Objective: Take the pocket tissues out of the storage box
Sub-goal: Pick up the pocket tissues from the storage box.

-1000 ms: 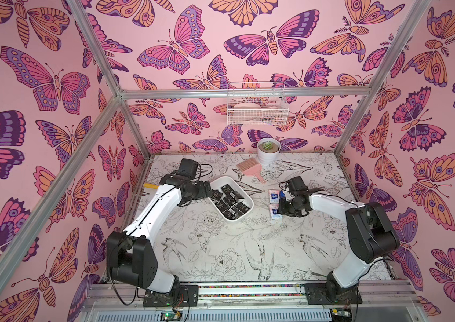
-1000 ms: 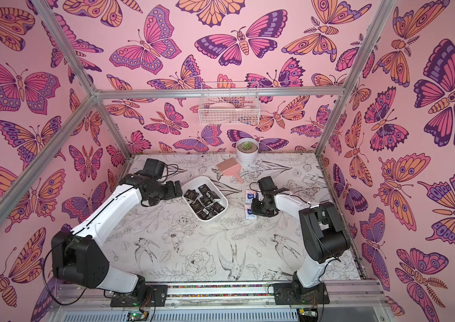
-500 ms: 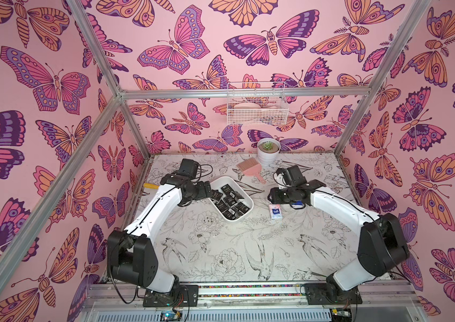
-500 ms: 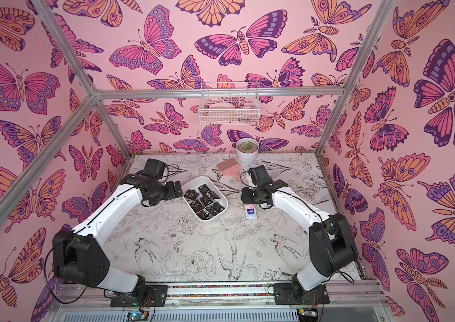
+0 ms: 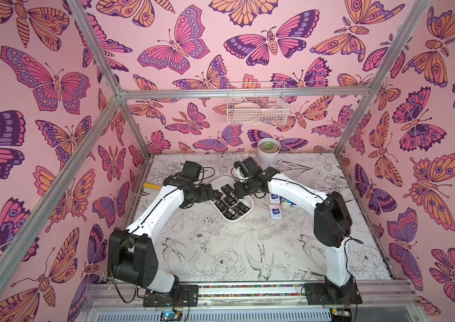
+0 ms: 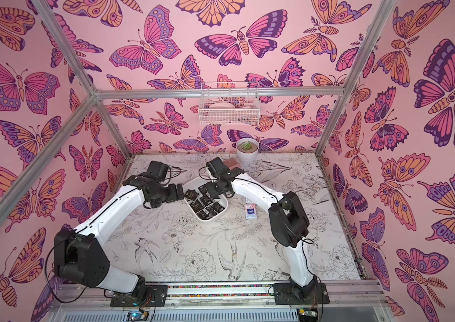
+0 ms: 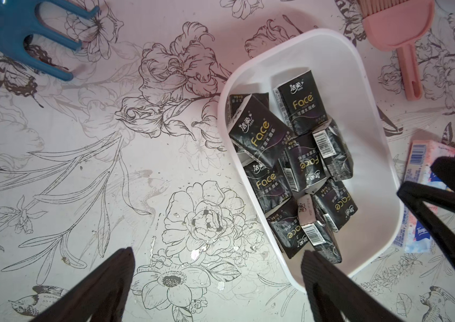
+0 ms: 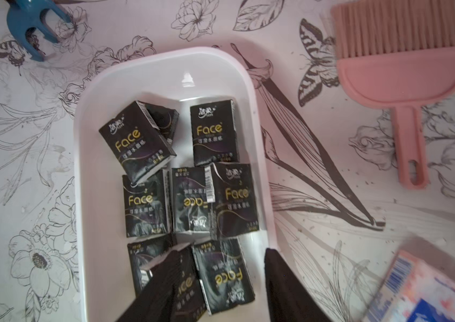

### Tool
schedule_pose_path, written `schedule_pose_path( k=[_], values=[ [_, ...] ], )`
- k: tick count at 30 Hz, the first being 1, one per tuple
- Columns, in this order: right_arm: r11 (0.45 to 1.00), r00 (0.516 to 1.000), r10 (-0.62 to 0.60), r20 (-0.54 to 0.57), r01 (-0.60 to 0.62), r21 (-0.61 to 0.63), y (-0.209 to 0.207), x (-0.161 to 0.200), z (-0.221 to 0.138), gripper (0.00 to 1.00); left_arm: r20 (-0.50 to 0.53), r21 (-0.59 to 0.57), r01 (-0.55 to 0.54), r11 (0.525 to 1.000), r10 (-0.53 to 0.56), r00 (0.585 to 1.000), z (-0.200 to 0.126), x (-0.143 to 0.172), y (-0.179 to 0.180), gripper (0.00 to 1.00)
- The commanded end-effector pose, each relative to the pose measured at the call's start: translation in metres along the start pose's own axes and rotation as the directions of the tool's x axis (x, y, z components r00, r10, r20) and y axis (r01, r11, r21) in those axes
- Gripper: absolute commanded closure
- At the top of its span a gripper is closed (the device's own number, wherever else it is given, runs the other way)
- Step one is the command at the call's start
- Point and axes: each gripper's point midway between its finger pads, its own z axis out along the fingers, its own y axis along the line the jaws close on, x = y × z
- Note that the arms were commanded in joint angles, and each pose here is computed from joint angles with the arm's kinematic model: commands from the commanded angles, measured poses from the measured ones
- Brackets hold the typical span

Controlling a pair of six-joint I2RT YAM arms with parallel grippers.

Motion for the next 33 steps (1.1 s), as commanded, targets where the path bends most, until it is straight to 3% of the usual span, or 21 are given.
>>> schedule_pose_path(
  k=[1,12,25,29,33],
  values=[
    [0.993,0.995,-0.086,-0.058,0.090,0.071,-0.003,0.009,0.014,0.46,-0.001,-0.028,0.023,0.999,-0.023,1.000,-0.006,0.007,0.011,0.00],
    [0.970,0.978,-0.170,-0.125,0.188,0.154,-0.005,0.019,0.052,0.45,0.011,-0.032,0.061,0.998,-0.061,0.998,-0.011,0.009,0.029,0.00],
    [0.956,0.960,-0.193,-0.203,0.231,0.181,-0.007,0.033,0.076,0.53,0.020,-0.028,0.068,0.997,-0.067,0.998,-0.016,0.009,0.034,0.00],
    [0.956,0.964,-0.183,-0.193,0.220,0.195,-0.008,0.029,0.073,0.70,0.026,-0.026,0.072,0.997,-0.071,0.997,-0.018,0.008,0.034,0.00],
    [0.966,0.977,-0.158,-0.142,0.183,0.183,-0.003,0.016,0.057,0.75,0.030,-0.026,0.072,0.997,-0.071,0.997,-0.019,0.006,0.035,0.00]
  ],
)
